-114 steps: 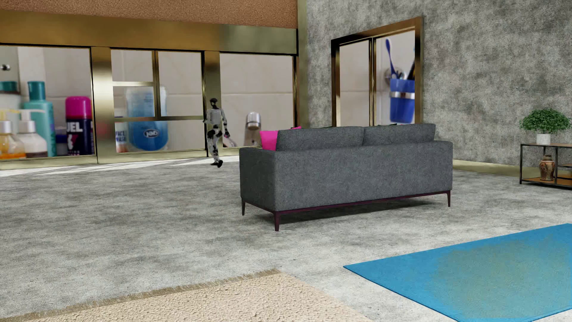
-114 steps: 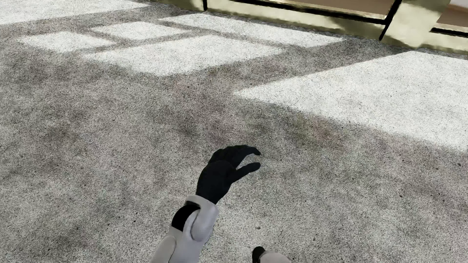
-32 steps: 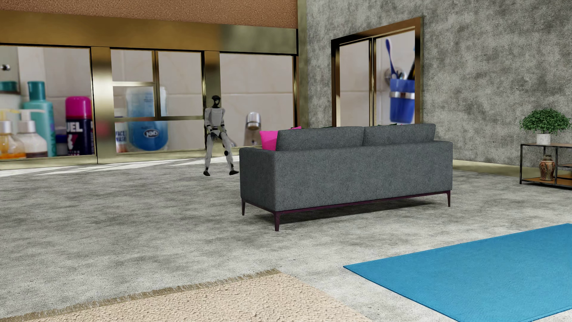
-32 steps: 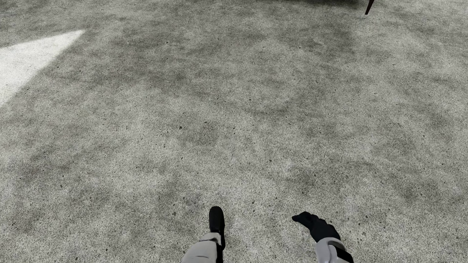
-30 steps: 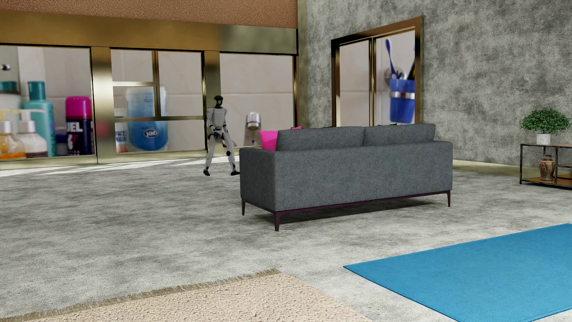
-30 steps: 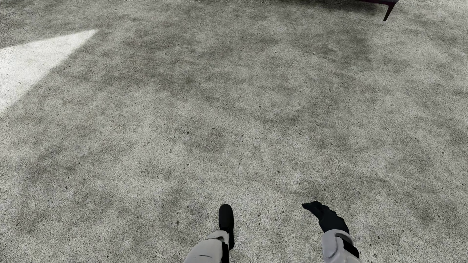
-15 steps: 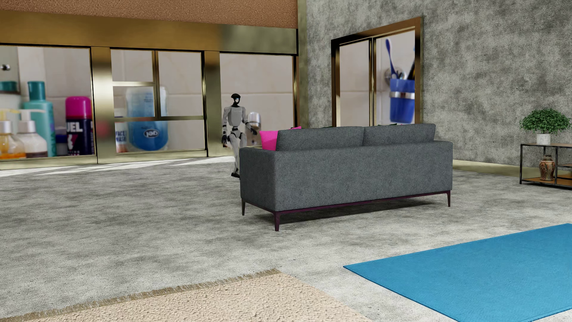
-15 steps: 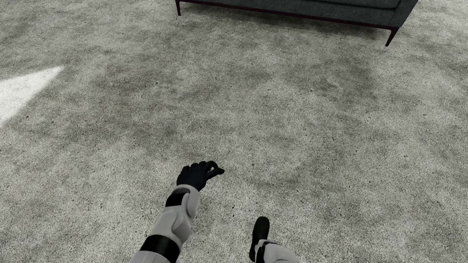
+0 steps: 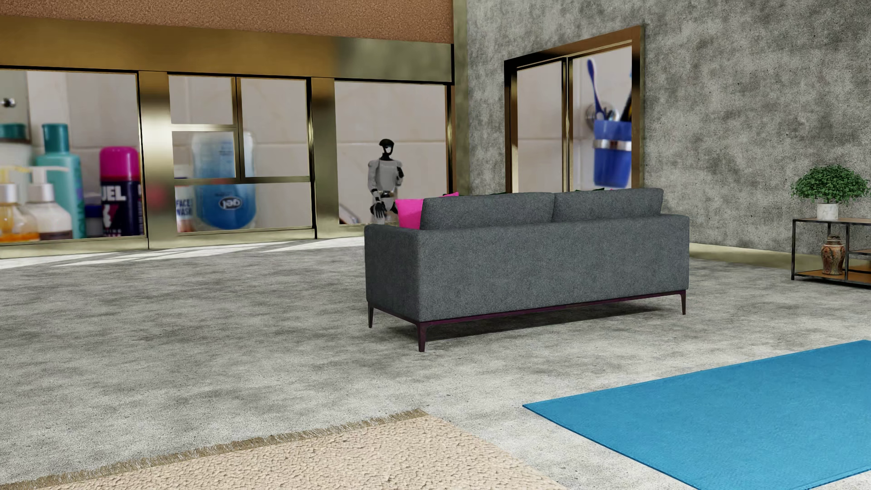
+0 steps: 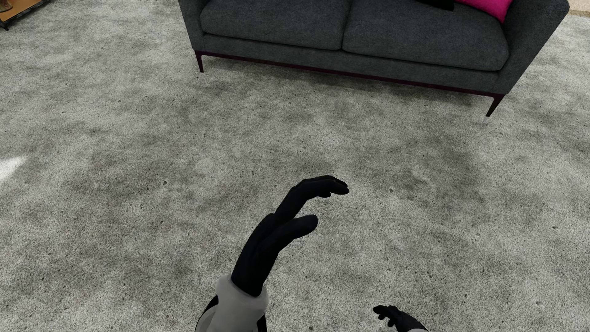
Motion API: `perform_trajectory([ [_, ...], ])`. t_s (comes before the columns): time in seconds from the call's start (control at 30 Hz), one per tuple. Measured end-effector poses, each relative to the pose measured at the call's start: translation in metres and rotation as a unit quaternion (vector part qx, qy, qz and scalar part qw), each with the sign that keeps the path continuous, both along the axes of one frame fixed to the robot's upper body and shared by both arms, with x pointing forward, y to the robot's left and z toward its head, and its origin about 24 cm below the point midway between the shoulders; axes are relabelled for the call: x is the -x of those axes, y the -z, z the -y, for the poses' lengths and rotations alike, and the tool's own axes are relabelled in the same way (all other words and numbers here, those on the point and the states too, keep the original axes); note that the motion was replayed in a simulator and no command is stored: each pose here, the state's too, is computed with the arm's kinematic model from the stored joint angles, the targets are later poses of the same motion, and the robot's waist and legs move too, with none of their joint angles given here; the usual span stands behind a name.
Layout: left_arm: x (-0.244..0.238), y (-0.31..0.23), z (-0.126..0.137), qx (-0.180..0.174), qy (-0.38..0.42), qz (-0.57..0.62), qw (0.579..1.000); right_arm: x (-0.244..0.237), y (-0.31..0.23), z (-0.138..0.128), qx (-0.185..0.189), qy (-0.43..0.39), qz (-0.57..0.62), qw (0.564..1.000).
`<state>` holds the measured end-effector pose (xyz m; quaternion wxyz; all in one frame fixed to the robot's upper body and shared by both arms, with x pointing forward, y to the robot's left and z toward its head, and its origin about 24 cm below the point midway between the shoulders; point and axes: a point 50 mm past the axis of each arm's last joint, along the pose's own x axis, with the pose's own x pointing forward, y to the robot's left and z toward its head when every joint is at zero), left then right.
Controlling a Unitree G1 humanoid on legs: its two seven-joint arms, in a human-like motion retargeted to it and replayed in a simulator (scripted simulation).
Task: Walk towards the sofa
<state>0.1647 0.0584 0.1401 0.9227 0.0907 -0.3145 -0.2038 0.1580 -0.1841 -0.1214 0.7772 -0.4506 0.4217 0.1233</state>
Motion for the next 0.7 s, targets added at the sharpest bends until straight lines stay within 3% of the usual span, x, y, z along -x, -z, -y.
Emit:
perform_trajectory([
  [0.07,0.003,-0.049,0.009,0.061,0.054,0.103,0.991,-0.039,-0.018,-0.008,0.028,-0.080,0.037,0.996],
  [0.13,0.003,-0.077,0.015,0.090,0.081,0.151,0.981,-0.066,-0.033,-0.015,0.055,-0.126,0.063,0.988],
  [0.2,0.000,-0.089,0.022,0.097,0.100,0.172,0.975,-0.073,-0.042,-0.009,0.054,-0.094,0.094,0.990],
  [0.27,-0.003,-0.087,0.024,0.115,0.094,0.155,0.977,-0.059,-0.040,-0.003,0.018,-0.030,0.109,0.993],
  [0.33,-0.003,-0.084,0.017,0.110,0.033,0.172,0.978,-0.033,-0.027,0.000,-0.014,0.014,0.081,0.997],
  [0.47,-0.001,-0.079,0.020,0.078,-0.022,0.201,0.976,0.033,0.004,0.007,0.016,0.010,-0.040,0.999],
  [0.63,-0.001,-0.083,0.020,0.032,-0.111,0.259,0.959,0.139,0.028,0.031,0.027,0.114,-0.201,0.972],
  [0.7,0.002,-0.084,0.025,0.030,-0.097,0.263,0.959,0.173,0.031,0.030,0.026,0.135,-0.254,0.957],
])
